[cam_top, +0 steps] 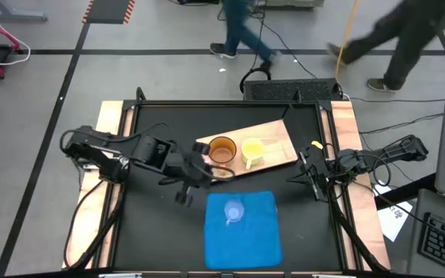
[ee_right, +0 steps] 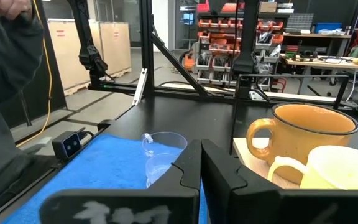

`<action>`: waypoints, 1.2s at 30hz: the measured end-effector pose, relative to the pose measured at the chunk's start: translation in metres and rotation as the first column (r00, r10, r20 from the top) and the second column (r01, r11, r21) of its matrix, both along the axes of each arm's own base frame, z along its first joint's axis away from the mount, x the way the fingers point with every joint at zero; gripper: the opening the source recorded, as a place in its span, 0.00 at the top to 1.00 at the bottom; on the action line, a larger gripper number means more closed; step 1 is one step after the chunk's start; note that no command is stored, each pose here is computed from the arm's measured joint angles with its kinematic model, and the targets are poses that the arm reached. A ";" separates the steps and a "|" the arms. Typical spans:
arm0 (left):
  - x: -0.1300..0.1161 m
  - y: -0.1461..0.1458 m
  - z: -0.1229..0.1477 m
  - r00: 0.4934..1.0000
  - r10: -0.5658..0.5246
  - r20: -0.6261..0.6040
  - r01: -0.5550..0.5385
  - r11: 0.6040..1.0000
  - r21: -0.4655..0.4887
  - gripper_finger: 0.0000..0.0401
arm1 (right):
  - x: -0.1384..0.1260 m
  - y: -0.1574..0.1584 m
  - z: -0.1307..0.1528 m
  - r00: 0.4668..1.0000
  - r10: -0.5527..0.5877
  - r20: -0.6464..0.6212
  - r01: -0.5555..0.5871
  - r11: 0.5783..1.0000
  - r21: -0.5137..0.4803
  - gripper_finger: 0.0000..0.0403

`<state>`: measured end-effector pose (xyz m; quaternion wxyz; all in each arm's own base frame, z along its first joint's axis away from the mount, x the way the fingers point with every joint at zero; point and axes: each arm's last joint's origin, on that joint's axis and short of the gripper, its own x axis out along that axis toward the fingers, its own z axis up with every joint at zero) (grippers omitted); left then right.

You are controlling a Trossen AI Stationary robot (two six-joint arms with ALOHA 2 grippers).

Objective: Stack small to large cups/mugs on shelf
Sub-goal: Put the transparent mug on the shelf

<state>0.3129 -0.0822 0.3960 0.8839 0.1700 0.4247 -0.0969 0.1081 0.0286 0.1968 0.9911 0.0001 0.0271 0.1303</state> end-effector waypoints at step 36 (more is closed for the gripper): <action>-0.140 0.032 -0.086 0.823 0.204 0.530 -0.173 0.979 -0.108 1.00 | 0.000 0.000 -0.001 1.000 0.000 -0.009 0.000 1.000 0.004 1.00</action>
